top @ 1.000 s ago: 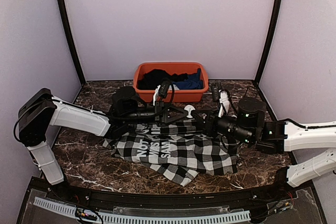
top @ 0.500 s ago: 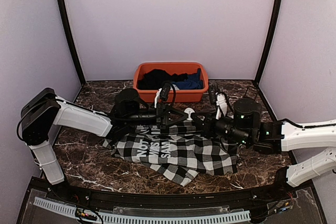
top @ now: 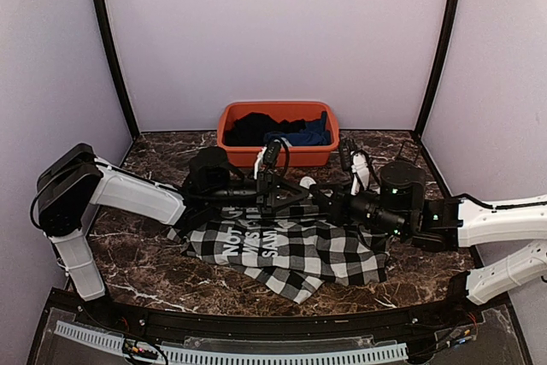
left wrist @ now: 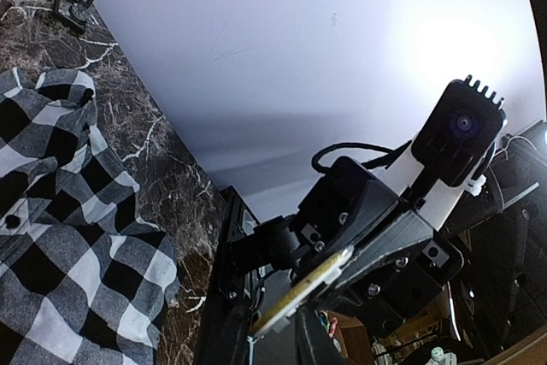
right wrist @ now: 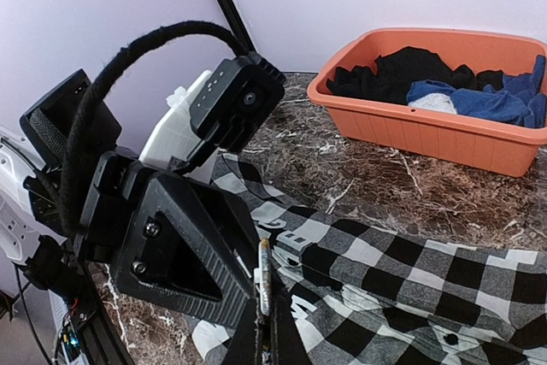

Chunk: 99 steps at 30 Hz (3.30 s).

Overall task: Pin the brooch onto the clothing
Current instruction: Open the brooch, then pick up the flattened clothing from the center of the board.

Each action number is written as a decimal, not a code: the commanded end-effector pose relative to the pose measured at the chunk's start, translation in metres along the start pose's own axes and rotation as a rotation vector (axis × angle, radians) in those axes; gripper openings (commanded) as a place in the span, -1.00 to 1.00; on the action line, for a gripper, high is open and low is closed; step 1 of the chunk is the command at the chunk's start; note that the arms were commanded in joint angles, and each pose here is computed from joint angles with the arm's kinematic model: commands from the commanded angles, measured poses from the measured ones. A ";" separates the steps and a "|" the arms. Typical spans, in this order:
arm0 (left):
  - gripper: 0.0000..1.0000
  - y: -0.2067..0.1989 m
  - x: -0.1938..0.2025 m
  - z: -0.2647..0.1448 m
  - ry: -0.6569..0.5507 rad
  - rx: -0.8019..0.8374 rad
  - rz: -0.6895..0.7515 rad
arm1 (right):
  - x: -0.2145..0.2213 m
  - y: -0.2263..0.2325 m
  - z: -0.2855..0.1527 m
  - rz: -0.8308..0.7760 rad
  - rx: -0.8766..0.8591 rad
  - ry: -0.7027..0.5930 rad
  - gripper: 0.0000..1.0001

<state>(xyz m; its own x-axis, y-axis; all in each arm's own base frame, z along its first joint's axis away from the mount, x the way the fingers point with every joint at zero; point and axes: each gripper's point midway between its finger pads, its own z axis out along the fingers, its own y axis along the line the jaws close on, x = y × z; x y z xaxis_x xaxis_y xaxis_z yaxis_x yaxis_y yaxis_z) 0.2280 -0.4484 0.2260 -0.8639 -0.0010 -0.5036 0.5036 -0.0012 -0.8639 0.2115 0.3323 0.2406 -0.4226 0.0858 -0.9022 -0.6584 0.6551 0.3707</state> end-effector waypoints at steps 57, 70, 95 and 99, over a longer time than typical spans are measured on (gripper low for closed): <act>0.39 0.132 -0.007 -0.186 0.624 -0.832 0.941 | 0.063 -0.002 0.144 0.725 0.039 0.673 -1.00; -0.29 0.163 0.001 -0.166 0.640 -0.766 0.921 | 0.077 -0.016 0.146 0.799 0.086 0.691 -1.00; -0.95 0.184 0.022 -0.156 0.721 -0.728 0.820 | 0.083 -0.022 0.148 0.848 0.103 0.710 -1.00; -0.99 0.177 0.015 -0.153 0.684 -0.732 0.821 | 0.088 -0.023 0.145 0.863 0.116 0.725 -1.00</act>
<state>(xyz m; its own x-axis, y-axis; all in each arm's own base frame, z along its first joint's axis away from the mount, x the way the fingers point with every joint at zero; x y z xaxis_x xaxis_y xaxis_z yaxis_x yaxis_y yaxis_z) 0.3053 -0.2923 0.0527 -0.2268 0.7813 -0.5814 0.9573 0.2886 0.0144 0.2807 0.4359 0.1309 -0.9942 0.1029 -0.0323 0.0429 0.6519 0.7571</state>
